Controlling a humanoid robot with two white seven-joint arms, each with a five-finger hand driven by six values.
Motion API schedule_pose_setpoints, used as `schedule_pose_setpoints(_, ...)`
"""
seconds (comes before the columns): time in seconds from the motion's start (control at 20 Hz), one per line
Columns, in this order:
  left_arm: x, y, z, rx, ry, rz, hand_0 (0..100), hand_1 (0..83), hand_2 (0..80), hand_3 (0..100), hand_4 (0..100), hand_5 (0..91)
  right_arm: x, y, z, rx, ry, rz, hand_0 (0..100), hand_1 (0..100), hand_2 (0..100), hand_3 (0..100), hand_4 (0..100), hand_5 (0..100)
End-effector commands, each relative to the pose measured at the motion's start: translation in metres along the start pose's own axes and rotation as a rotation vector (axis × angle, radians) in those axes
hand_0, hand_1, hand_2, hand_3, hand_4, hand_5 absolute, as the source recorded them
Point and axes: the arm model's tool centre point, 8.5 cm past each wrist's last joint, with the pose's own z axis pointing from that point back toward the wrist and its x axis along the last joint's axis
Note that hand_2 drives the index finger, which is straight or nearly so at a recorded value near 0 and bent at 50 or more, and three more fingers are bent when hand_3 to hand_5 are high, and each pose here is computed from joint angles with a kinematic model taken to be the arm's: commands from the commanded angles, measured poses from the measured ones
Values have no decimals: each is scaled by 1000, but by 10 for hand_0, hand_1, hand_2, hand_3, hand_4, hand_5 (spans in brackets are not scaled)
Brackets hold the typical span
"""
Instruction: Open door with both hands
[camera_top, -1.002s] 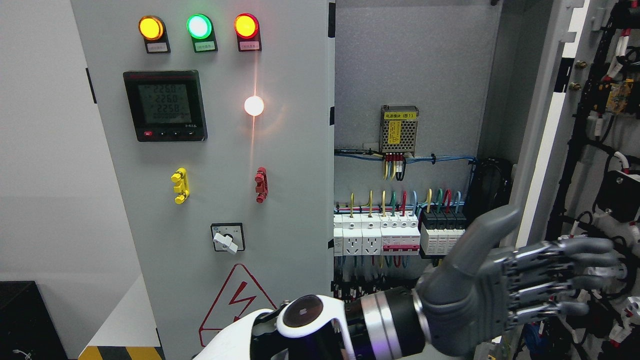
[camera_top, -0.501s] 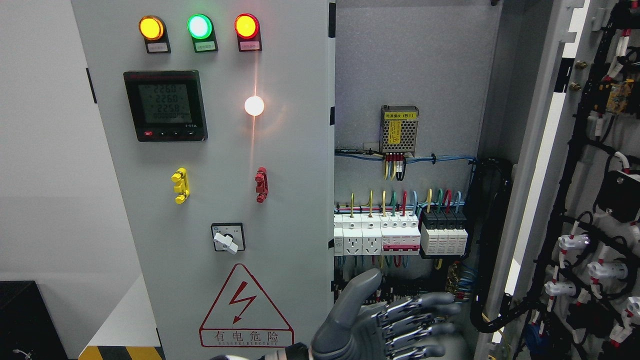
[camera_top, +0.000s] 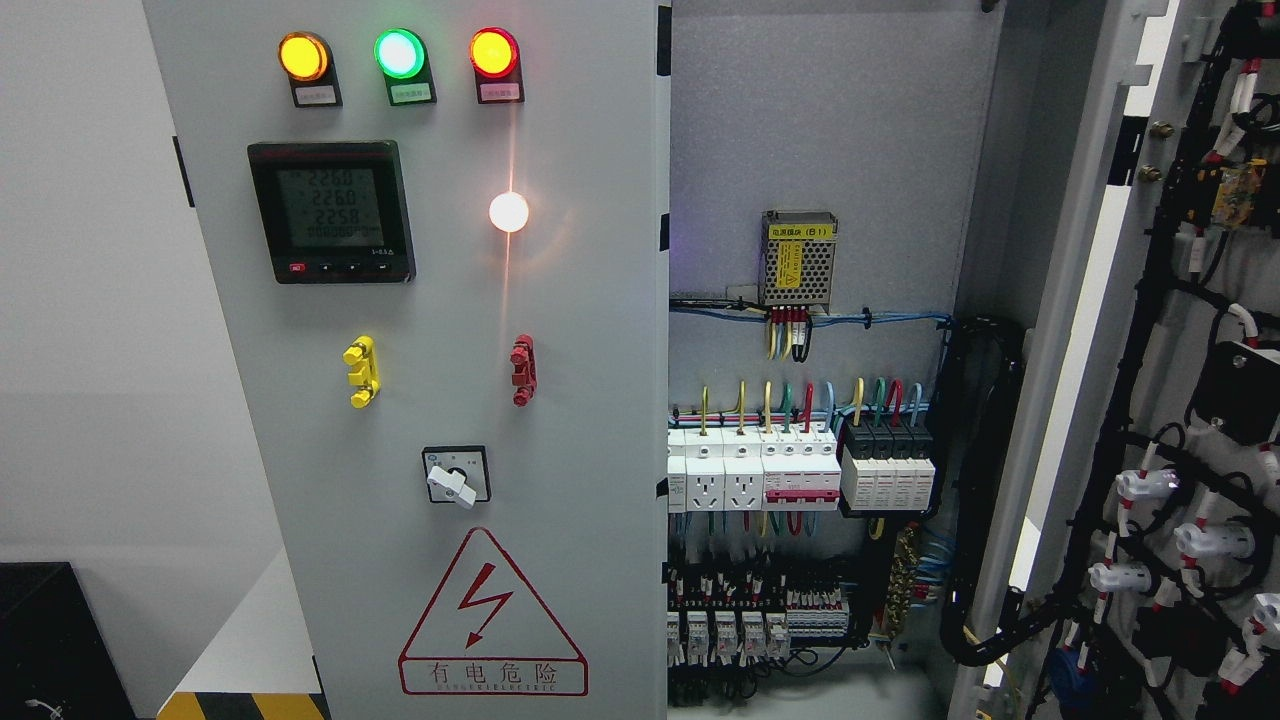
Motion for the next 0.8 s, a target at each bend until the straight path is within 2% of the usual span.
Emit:
schedule_pose_setpoints(0.0, -81, 95, 86, 389, 83, 99, 0, 0, 0, 0, 0, 0, 0, 0, 0, 0, 1, 0, 192, 0, 0, 0, 0, 0)
schedule_pose_setpoints(0.1, -107, 111, 104, 474, 100, 133, 0, 0, 0, 0, 0, 0, 0, 0, 0, 0, 1, 0, 192, 0, 0, 0, 0, 0)
schedule_pose_setpoints(0.2, -141, 126, 120, 553, 117, 197, 0, 0, 0, 0, 0, 0, 0, 0, 0, 0, 1, 0, 192, 0, 0, 0, 0, 0)
schedule_pose_setpoints(0.3, -170, 139, 136, 628, 125, 215, 0, 0, 0, 0, 0, 0, 0, 0, 0, 0, 1, -1, 191, 0, 0, 0, 0, 0)
schedule_pose_setpoints(0.45, -216, 153, 156, 704, 208, 204, 0, 0, 0, 0, 0, 0, 0, 0, 0, 0, 1, -1, 191, 0, 0, 0, 0, 0)
schedule_pose_setpoints(0.75, -301, 168, 206, 872, 363, 312, 0, 0, 0, 0, 0, 0, 0, 0, 0, 0, 1, 0, 191, 0, 0, 0, 0, 0)
